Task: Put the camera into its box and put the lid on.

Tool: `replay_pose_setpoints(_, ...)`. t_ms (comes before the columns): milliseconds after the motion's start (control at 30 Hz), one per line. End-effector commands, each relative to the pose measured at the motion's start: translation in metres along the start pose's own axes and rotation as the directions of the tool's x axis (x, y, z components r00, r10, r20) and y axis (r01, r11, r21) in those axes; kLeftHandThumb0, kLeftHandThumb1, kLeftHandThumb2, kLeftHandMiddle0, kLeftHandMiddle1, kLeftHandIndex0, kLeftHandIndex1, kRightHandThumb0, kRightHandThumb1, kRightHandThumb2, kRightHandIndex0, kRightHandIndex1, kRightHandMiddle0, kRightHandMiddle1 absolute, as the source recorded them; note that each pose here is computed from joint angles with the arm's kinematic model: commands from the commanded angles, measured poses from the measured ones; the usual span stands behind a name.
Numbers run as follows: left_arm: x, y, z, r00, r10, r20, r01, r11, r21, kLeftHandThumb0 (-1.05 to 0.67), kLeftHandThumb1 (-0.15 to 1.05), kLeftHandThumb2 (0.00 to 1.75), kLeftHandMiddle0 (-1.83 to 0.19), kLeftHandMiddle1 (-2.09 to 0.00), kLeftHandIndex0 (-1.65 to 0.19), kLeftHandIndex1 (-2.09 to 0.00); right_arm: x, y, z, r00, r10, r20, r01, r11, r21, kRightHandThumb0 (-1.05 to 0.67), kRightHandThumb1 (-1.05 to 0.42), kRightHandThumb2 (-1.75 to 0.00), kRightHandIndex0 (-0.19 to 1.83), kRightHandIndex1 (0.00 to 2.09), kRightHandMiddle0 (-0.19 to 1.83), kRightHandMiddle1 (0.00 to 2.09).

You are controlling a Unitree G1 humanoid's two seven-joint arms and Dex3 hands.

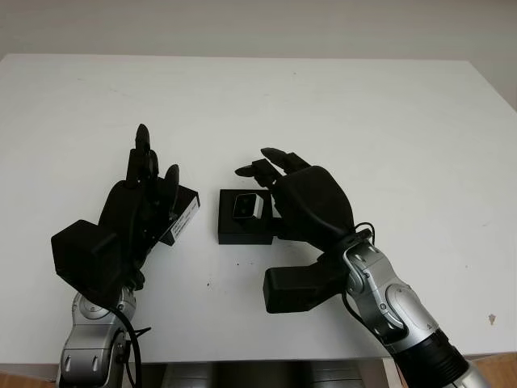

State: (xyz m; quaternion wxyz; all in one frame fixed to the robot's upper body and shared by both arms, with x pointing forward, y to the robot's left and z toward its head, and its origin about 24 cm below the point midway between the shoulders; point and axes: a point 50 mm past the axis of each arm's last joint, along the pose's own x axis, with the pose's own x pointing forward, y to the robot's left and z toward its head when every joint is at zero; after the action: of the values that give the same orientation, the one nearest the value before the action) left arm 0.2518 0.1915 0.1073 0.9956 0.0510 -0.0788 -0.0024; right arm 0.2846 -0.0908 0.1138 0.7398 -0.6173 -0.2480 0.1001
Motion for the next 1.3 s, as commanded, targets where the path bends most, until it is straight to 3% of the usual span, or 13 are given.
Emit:
replay_pose_setpoints(0,-0.002,0.0,0.003,1.0,-0.002,0.008,0.002,1.0,0.01,-0.73,1.05,0.57,0.19,0.0,0.19,0.0,-0.001,-0.001,-0.001,1.0,0.004,-0.003,-0.004,1.0,-0.02,-0.66,-0.98,-0.05,0.31,0.19,0.24,0.65)
replay_pose_setpoints(233,-0.002,-0.001,0.002,1.0,-0.004,0.01,0.004,1.0,0.007,-0.73,1.05,0.57,0.19,0.0,0.19,0.0,0.002,0.006,-0.002,1.0,0.017,-0.008,-0.017,0.999,-0.031,-0.65,-0.99,-0.06,0.34,0.2,0.33,0.68)
replay_pose_setpoints(433,-0.002,0.0,0.002,1.0,-0.003,0.012,0.003,1.0,0.002,-0.73,1.05,0.57,0.19,0.0,0.19,0.0,0.004,0.009,-0.002,1.0,0.01,-0.013,-0.011,0.999,-0.05,-0.63,-1.0,-0.05,0.41,0.27,0.33,1.1)
replay_pose_setpoints(567,-0.002,-0.001,0.002,1.0,-0.001,0.01,0.001,1.0,-0.001,-0.73,1.05,0.56,0.19,0.0,0.19,0.0,0.005,0.008,-0.002,1.0,-0.014,0.003,0.015,0.994,-0.11,-0.6,-1.02,-0.05,0.42,0.45,0.39,1.46)
replay_pose_setpoints(700,-0.002,0.0,0.003,1.0,-0.002,0.011,0.002,1.0,0.002,-0.73,1.05,0.56,0.19,0.0,0.19,0.0,0.004,0.006,0.0,0.998,-0.052,0.029,0.056,0.986,-0.156,-0.53,-1.01,-0.05,0.28,0.85,0.43,1.67)
replay_pose_setpoints(867,-0.002,0.0,0.003,1.0,-0.003,0.016,0.003,1.0,0.003,-0.73,1.05,0.56,0.19,0.0,0.19,0.0,0.004,0.0,0.004,0.995,-0.089,0.045,0.095,0.981,-0.168,-0.45,-1.0,-0.05,0.16,1.13,0.4,1.62)
replay_pose_setpoints(1267,-0.001,0.0,0.002,1.0,-0.003,0.016,0.003,1.0,0.001,-0.73,1.05,0.55,0.19,0.0,0.19,0.0,0.004,-0.002,0.006,0.992,-0.109,0.058,0.117,0.98,-0.158,-0.44,-0.97,-0.05,0.19,1.16,0.47,1.47)
